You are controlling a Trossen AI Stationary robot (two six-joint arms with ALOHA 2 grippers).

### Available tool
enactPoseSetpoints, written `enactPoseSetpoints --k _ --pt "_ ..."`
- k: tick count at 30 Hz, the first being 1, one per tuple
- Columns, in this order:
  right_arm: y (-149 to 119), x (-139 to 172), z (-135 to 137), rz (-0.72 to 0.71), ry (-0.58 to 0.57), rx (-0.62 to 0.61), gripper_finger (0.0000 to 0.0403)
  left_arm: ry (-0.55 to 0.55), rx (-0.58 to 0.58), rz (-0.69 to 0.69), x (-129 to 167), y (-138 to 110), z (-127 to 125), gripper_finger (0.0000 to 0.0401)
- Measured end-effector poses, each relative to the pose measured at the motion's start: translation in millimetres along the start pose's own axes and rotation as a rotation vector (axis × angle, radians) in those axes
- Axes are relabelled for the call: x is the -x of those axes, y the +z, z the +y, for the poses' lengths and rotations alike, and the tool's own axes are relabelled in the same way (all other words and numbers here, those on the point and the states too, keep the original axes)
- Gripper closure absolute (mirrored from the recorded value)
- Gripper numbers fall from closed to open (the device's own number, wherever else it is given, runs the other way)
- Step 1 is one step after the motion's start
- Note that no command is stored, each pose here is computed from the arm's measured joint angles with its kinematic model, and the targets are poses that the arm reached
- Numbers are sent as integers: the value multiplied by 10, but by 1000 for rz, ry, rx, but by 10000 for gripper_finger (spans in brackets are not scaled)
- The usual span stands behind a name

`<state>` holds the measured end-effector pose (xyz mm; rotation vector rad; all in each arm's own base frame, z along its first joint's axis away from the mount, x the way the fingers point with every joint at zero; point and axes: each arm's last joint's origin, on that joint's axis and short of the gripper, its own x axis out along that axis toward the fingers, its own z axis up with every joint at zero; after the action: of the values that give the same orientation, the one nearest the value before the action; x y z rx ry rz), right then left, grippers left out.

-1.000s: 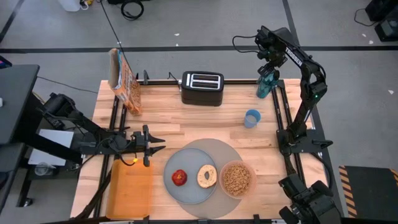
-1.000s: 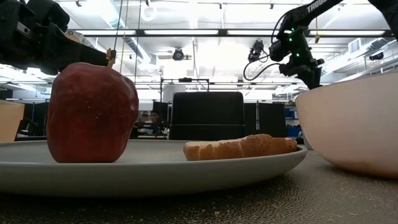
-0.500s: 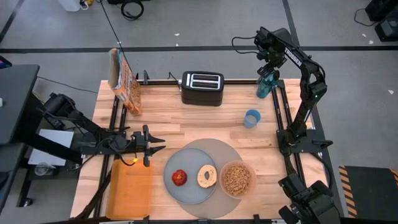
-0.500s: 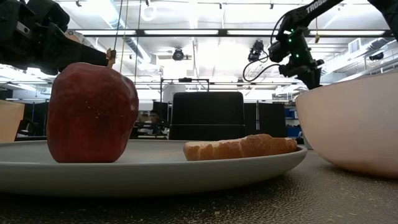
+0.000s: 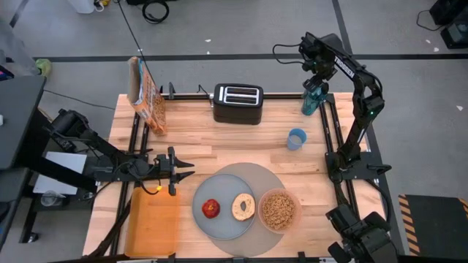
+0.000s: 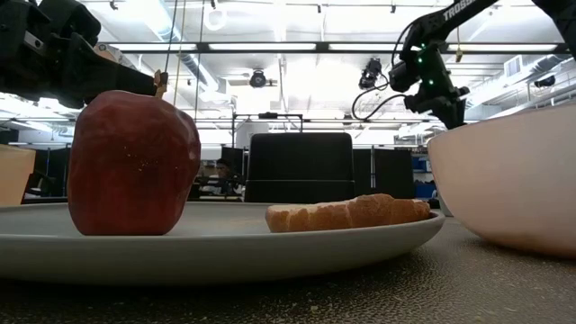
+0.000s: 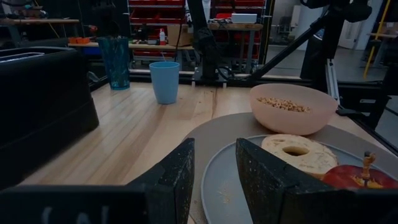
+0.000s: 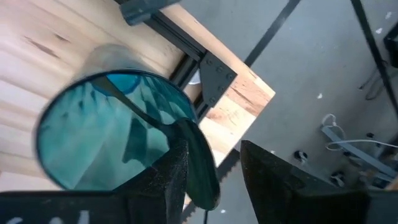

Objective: Arrange a breakfast setting
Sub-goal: Put the spoon on the gray table mat between the pink bowl and the blue plate

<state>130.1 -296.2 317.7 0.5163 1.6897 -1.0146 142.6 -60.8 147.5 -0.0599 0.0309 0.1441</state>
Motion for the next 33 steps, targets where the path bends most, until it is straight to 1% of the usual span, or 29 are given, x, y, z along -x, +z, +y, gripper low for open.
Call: enactPoseSetpoints --k 5,8,16,26,33 --pt "9 -64 50 23 -51 30 261 0 0 0 0 0 0 276" --pt "13 -81 74 27 -53 44 267 0 0 0 0 0 0 276" --pt "18 -82 69 25 -69 38 281 0 1 0 0 0 0 276" --pt "26 -82 60 20 -98 20 316 -1 4 0 1 0 -1 276" --pt "28 -81 60 19 -104 18 321 -1 3 0 1 0 -1 276"
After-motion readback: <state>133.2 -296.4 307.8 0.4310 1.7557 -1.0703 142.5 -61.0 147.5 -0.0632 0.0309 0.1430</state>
